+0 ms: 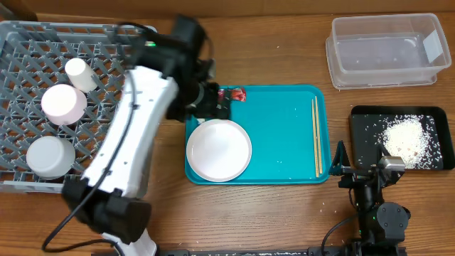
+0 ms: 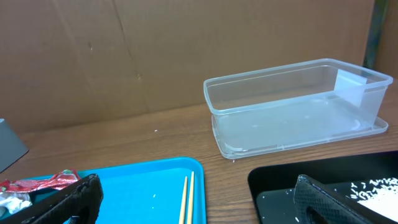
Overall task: Sort waste into correct bins and load items into the dishwasher
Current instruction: 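Move the left gripper right over the teal tray to the white plate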
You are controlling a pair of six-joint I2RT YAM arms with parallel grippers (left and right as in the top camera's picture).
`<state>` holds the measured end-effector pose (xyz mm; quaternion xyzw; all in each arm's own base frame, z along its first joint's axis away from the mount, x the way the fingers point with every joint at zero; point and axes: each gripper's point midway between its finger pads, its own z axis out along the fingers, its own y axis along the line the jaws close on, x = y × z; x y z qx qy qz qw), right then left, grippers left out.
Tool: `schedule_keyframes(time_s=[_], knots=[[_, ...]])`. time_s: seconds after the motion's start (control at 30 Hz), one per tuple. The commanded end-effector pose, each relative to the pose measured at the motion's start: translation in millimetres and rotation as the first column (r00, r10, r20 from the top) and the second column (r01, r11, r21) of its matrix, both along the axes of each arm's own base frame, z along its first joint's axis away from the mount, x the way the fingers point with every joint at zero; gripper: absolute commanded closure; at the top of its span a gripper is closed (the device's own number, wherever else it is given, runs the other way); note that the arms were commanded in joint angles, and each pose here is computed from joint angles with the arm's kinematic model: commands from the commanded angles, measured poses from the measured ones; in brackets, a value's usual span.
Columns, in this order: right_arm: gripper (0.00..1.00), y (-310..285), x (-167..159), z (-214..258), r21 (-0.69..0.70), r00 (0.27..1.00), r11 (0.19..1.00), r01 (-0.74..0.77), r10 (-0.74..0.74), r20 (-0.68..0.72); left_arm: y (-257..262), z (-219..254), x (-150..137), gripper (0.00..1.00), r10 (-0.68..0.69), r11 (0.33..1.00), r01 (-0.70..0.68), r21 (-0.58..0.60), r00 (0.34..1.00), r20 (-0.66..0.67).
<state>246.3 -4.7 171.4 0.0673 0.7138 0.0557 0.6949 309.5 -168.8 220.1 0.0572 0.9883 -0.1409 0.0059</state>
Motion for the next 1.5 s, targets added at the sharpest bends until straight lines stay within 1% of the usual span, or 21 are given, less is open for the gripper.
schedule_keyframes(time_s=[0.0, 0.17, 0.23, 0.43, 0.7, 0.93, 1.47], knots=[[0.00, 2, 0, -2, -0.007, 1.000, 1.000, -0.008, 0.008, 0.003, -13, -9, -6, 0.00, 0.044, 0.997, -0.043, 0.068, 0.999, -0.012], [0.00, 2, 0, -2, -0.007, 1.000, 1.000, -0.008, 0.008, 0.003, -29, -12, -17, 0.00, 0.067, 0.979, -0.074, 0.191, 0.997, 0.047], [0.00, 2, 0, -2, -0.007, 1.000, 1.000, -0.008, 0.008, 0.003, -34, -12, -23, 0.00, 0.061, 0.973, -0.072, 0.221, 0.996, 0.059], [0.00, 2, 0, -2, -0.007, 1.000, 1.000, -0.008, 0.008, 0.003, -60, -20, -46, 0.00, -0.015, 0.970, 0.008, 0.243, 0.999, 0.028], [0.00, 2, 0, -2, -0.007, 1.000, 1.000, -0.008, 0.008, 0.003, -71, -25, -66, 0.00, -0.066, 0.959, 0.066, 0.276, 0.998, -0.007], [0.00, 2, 0, -2, -0.007, 1.000, 1.000, -0.008, 0.008, 0.003, -74, -28, -71, 0.00, -0.072, 0.960, 0.077, 0.271, 0.997, -0.027], [0.00, 2, 0, -2, -0.007, 1.000, 1.000, -0.008, 0.008, 0.003, -74, -28, -68, 0.00, -0.068, 0.959, 0.068, 0.274, 0.998, -0.009]])
